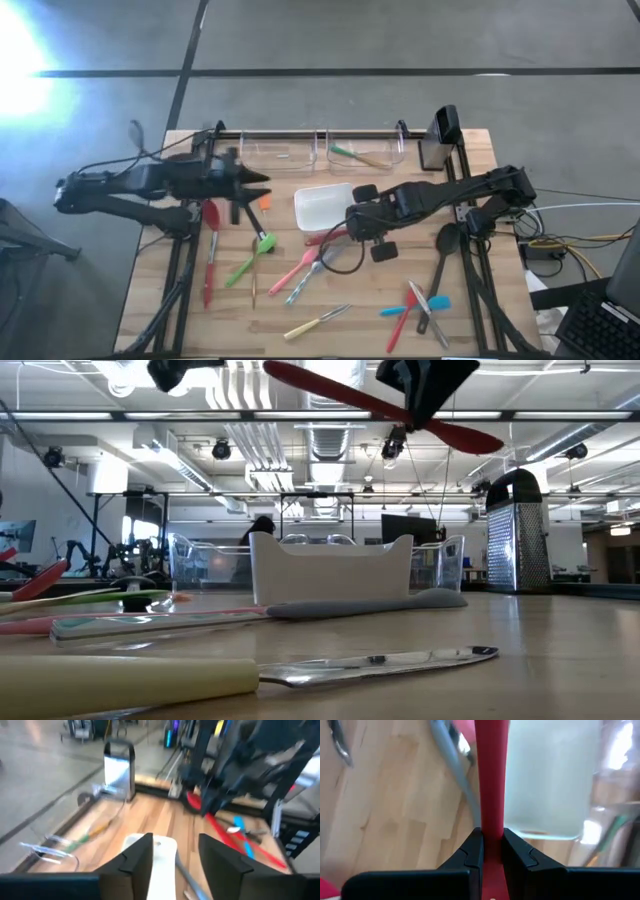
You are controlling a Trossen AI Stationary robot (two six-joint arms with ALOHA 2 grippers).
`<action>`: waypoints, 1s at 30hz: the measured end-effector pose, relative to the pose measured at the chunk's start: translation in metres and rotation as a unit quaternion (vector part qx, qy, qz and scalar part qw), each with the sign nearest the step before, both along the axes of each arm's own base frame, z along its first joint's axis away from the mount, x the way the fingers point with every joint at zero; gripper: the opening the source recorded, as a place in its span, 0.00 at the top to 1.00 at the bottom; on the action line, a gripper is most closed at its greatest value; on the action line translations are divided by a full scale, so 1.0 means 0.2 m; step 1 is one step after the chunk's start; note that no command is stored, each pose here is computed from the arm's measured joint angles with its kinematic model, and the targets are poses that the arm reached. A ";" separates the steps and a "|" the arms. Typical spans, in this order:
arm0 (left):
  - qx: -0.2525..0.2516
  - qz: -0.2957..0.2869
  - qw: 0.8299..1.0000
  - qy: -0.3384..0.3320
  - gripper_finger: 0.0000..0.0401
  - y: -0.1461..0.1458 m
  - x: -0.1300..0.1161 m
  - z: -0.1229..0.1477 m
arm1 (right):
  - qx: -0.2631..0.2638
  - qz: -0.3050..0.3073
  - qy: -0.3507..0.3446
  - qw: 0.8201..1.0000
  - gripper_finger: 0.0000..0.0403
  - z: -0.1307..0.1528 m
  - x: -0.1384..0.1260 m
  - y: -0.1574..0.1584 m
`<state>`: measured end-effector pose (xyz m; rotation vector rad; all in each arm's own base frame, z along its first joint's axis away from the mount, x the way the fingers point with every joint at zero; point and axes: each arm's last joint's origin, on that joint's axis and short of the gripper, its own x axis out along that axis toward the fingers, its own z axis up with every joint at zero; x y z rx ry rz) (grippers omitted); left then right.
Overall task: Pick & Place Kitchen Items
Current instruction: Put the red slotted serving spoon into the left transparent bin
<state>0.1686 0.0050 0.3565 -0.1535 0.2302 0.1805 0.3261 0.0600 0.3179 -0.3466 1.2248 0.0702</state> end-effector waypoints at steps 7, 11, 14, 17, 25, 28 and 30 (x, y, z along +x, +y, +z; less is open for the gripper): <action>-0.023 -0.006 0.998 0.053 0.52 0.01 0.16 0.08 | -0.079 0.012 -0.029 0.996 0.92 0.12 0.03 0.01; -0.035 -0.027 0.995 0.093 0.52 0.00 0.25 0.12 | -0.114 0.009 -0.046 0.992 0.92 0.16 0.04 0.02; -0.048 -0.051 0.992 0.106 0.52 0.00 0.31 0.17 | -0.132 0.006 -0.054 0.990 0.92 0.17 0.05 0.01; -0.061 -0.074 0.985 0.144 0.52 0.00 0.38 0.18 | -0.138 0.007 -0.051 0.989 0.92 0.17 0.05 0.01; -0.083 -0.094 0.967 0.221 0.52 0.00 0.52 0.21 | -0.176 -0.006 -0.051 0.983 0.92 0.16 0.05 0.01; -0.105 -0.117 0.958 0.242 0.52 0.00 0.57 0.20 | -0.202 -0.014 -0.052 0.978 0.92 0.16 0.05 0.00; -0.116 -0.124 0.953 0.252 0.52 0.00 0.59 0.19 | -0.211 -0.018 -0.054 0.976 0.92 0.16 0.05 0.00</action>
